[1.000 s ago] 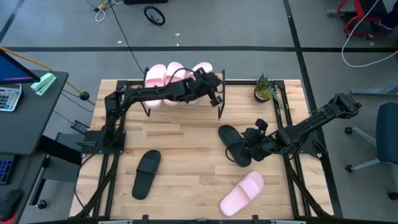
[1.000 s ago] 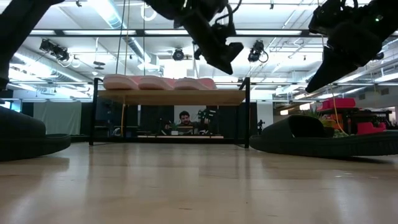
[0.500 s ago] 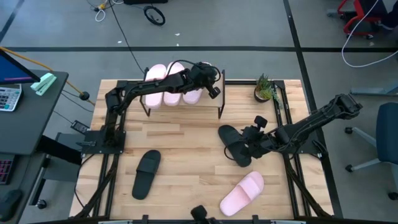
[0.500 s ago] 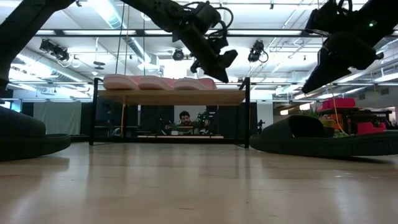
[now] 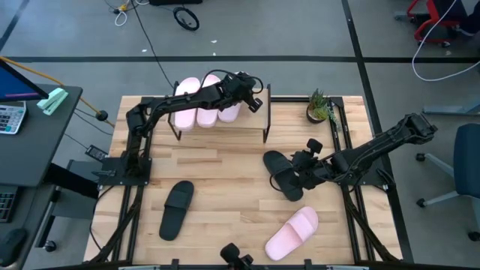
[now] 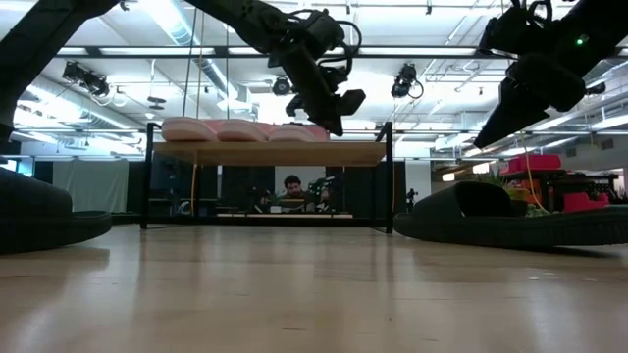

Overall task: Pick and place slides into the shelf
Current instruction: Put the left pink slide on the shelf, then put the pink slide on the shelf

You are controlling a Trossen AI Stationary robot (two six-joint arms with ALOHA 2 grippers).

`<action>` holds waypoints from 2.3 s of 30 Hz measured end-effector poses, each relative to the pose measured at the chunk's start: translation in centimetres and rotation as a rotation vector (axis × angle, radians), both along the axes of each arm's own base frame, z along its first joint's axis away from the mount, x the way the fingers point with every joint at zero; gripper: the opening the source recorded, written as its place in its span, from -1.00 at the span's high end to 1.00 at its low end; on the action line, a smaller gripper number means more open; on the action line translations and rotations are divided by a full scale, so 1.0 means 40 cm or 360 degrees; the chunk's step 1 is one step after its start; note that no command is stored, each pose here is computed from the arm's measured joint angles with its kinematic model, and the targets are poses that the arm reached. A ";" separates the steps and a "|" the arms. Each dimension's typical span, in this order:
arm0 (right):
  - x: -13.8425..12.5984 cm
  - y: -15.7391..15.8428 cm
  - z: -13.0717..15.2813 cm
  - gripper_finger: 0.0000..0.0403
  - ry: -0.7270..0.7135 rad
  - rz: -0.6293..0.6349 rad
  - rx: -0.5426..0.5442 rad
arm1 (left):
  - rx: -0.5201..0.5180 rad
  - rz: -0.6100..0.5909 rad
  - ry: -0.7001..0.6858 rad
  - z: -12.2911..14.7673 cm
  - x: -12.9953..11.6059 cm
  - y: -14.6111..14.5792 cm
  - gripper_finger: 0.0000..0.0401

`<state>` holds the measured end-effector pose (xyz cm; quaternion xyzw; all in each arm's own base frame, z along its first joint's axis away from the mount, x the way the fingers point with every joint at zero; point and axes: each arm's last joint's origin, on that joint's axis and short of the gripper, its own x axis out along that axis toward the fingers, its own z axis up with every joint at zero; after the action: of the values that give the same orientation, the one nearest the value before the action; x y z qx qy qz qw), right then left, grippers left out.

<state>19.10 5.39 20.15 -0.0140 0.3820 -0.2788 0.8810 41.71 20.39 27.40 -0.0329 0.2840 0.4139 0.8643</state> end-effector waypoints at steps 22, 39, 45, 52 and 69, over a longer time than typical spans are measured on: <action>0.000 0.018 0.000 0.51 0.0002 0.0093 0.0060 | 0.0259 -0.0453 -0.0186 0.262 -0.047 -0.389 0.98; 0.011 0.283 0.116 0.57 -0.0834 0.0927 0.0421 | -0.0161 -0.0830 0.0294 0.175 -0.181 -0.780 0.97; 0.029 0.368 0.045 0.62 -0.0581 0.0812 0.0628 | -0.0138 -0.0900 0.0396 0.107 -0.202 -0.832 0.92; 0.039 0.416 -0.015 0.63 0.0065 0.0614 0.0673 | -0.0139 -0.0720 0.0402 0.000 -0.205 -0.813 0.92; 0.052 0.404 0.034 0.61 0.0076 0.0502 0.0803 | -0.0188 -0.0594 0.0384 -0.072 -0.202 -0.771 0.83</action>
<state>21.18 21.55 21.50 0.1396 0.4530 -0.0343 0.8799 33.63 -10.45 24.52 0.0194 0.4103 0.2303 0.8822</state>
